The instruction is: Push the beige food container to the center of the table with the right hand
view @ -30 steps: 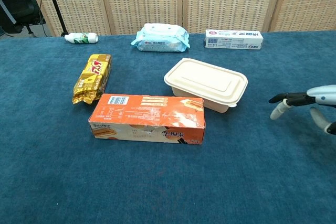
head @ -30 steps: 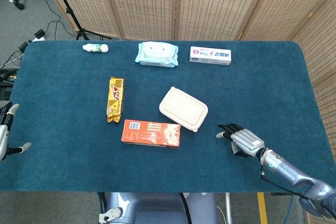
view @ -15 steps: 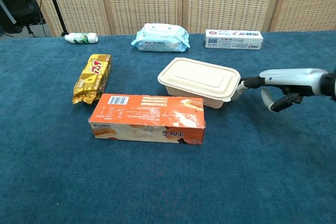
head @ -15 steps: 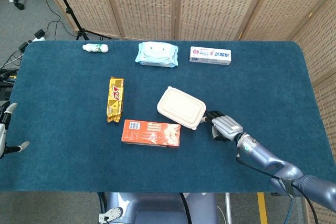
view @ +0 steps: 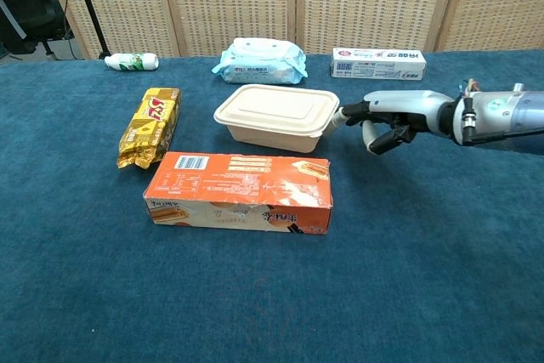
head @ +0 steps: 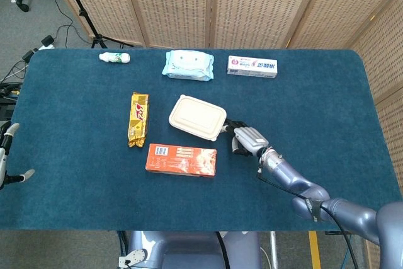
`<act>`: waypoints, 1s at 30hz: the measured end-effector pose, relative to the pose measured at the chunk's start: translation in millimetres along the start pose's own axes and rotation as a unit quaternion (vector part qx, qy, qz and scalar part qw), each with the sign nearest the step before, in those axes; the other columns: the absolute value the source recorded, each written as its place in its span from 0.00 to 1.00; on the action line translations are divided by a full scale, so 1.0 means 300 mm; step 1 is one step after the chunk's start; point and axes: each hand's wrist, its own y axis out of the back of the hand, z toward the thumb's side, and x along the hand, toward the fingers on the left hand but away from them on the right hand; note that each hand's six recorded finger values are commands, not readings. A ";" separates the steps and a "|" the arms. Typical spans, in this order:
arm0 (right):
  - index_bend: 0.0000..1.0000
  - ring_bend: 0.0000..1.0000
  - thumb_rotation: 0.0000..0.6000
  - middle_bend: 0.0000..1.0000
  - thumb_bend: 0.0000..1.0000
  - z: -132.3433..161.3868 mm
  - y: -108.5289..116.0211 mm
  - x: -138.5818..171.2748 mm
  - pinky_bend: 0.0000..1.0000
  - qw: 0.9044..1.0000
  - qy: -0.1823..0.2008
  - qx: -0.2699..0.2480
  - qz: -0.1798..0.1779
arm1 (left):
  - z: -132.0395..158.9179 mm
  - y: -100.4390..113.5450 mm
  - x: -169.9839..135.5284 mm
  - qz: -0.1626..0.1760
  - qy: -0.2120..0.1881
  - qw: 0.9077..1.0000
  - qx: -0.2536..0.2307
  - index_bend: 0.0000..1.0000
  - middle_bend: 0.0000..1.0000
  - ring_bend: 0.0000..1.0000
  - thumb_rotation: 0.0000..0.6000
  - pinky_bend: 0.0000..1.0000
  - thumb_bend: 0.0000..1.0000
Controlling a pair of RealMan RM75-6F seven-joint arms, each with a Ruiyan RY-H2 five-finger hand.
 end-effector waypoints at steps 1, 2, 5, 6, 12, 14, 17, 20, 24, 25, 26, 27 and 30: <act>0.19 0.00 1.00 0.01 1.00 0.010 -0.005 -0.015 0.00 1.000 -0.001 -0.002 -0.002 | -0.001 0.000 0.000 0.000 0.000 1.000 0.000 0.00 0.00 0.00 1.00 0.00 0.00; 0.19 0.00 1.00 0.01 1.00 0.017 -0.007 -0.025 0.00 1.000 -0.002 -0.003 -0.004 | -0.001 0.001 0.000 0.000 0.000 1.000 -0.001 0.00 0.00 0.00 1.00 0.00 0.00; 0.19 0.00 1.00 0.01 1.00 0.034 -0.016 -0.057 0.00 1.000 -0.008 -0.007 -0.008 | -0.006 0.003 0.001 0.000 0.002 1.000 -0.002 0.00 0.00 0.00 1.00 0.00 0.00; 0.19 0.00 1.00 0.01 1.00 0.042 -0.021 -0.068 0.00 1.000 -0.010 -0.008 -0.009 | -0.008 0.003 0.002 0.000 0.003 1.000 -0.003 0.00 0.00 0.00 1.00 0.00 0.00; 0.19 0.00 1.00 0.01 1.00 0.076 -0.035 -0.102 0.00 1.000 -0.012 0.000 -0.011 | -0.013 0.008 0.002 0.001 0.004 1.000 -0.005 0.00 0.00 0.00 1.00 0.00 0.00; 0.19 0.00 1.00 0.01 1.00 0.081 -0.030 -0.106 0.00 1.000 -0.013 0.009 -0.015 | -0.015 0.010 0.001 0.002 0.005 1.000 -0.006 0.00 0.00 0.00 1.00 0.00 0.00; 0.19 0.00 1.00 0.01 1.00 0.071 -0.005 -0.097 0.00 0.999 -0.016 0.031 -0.022 | -0.019 0.011 0.001 0.001 0.006 1.000 -0.008 0.00 0.00 0.00 1.00 0.00 0.00; 0.19 0.00 1.00 0.00 1.00 0.050 0.027 -0.075 0.00 0.998 -0.022 0.051 -0.030 | -0.019 0.010 -0.001 -0.003 0.005 1.000 -0.011 0.00 0.00 0.00 1.00 0.00 0.00; 0.19 0.00 1.00 0.00 1.00 0.015 0.067 -0.026 0.00 0.996 -0.031 0.069 -0.036 | -0.019 0.013 -0.005 -0.008 0.001 1.000 -0.015 0.00 0.00 0.00 1.00 0.00 0.00; 0.19 0.00 1.00 0.00 1.00 -0.001 0.079 -0.007 0.00 0.996 -0.035 0.074 -0.038 | -0.018 0.013 -0.005 -0.008 0.001 1.000 -0.015 0.00 0.00 0.00 1.00 0.00 0.00; 0.19 0.00 1.00 0.00 1.00 -0.015 0.089 0.010 0.00 0.995 -0.039 0.079 -0.040 | -0.018 0.014 -0.006 -0.008 0.000 1.000 -0.016 0.00 0.00 0.00 1.00 0.00 0.00; 0.19 0.00 1.00 0.00 1.00 -0.032 0.099 0.028 0.00 0.995 -0.043 0.083 -0.042 | -0.017 0.016 -0.007 -0.007 -0.001 1.000 -0.017 0.00 0.00 0.00 1.00 0.00 0.00; 0.16 0.00 1.00 0.00 0.66 -0.100 0.151 0.103 0.00 0.991 -0.059 0.100 -0.061 | -0.014 0.023 -0.011 -0.002 -0.004 1.000 -0.018 0.00 0.00 0.00 1.00 0.00 0.00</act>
